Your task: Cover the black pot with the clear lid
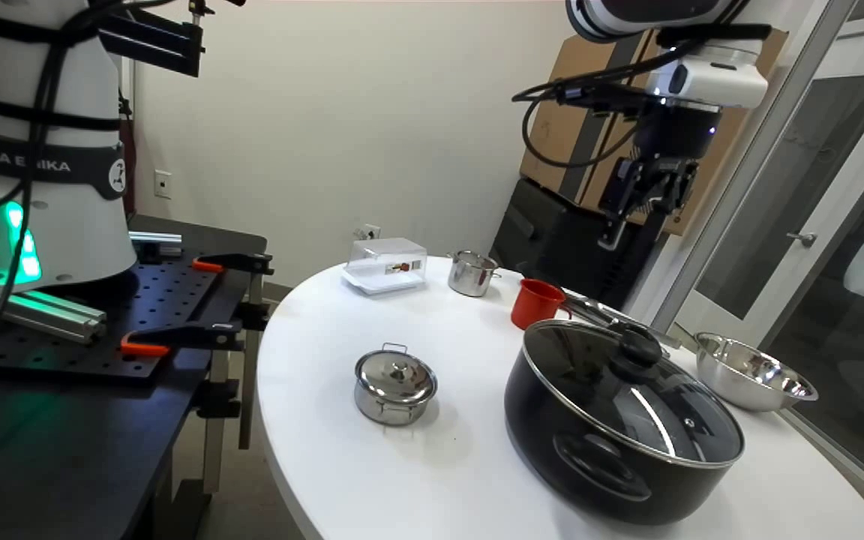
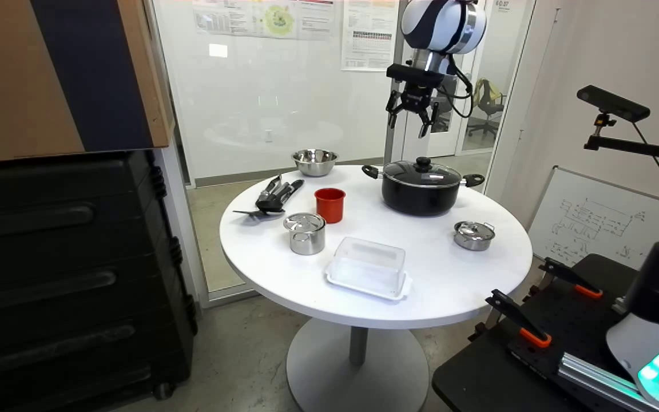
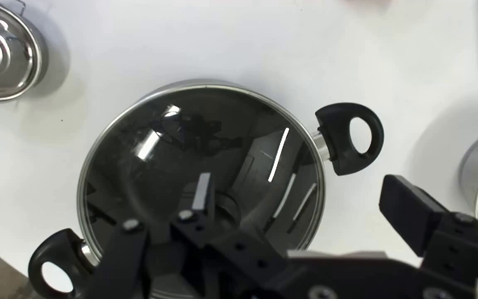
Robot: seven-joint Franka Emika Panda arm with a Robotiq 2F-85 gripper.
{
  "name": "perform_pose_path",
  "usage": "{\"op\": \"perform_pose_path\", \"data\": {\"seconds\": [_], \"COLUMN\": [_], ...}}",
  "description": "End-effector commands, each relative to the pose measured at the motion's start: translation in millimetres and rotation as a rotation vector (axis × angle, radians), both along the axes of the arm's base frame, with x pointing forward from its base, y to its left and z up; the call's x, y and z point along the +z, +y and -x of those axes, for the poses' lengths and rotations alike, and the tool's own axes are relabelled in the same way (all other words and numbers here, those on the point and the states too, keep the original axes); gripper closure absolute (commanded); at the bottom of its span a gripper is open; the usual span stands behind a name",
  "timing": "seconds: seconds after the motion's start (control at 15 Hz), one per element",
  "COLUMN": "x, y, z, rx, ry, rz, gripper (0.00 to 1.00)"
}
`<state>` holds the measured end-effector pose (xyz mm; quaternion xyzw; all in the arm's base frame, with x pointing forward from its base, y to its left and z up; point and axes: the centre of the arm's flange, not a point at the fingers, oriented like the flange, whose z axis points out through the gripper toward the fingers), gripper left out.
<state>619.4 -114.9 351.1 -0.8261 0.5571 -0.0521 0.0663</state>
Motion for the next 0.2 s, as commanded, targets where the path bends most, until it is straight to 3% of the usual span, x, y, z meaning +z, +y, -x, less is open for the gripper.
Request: {"op": "perform_pose_path", "data": {"seconds": [0.0, 0.13], "x": [2.6, 1.9], "y": [3.6, 3.0], "z": [3.7, 7.4], "rx": [0.009, 0.014], "ry": [-0.001, 0.003], "rz": [-0.002, -0.002], "gripper": [0.00, 0.00]}}
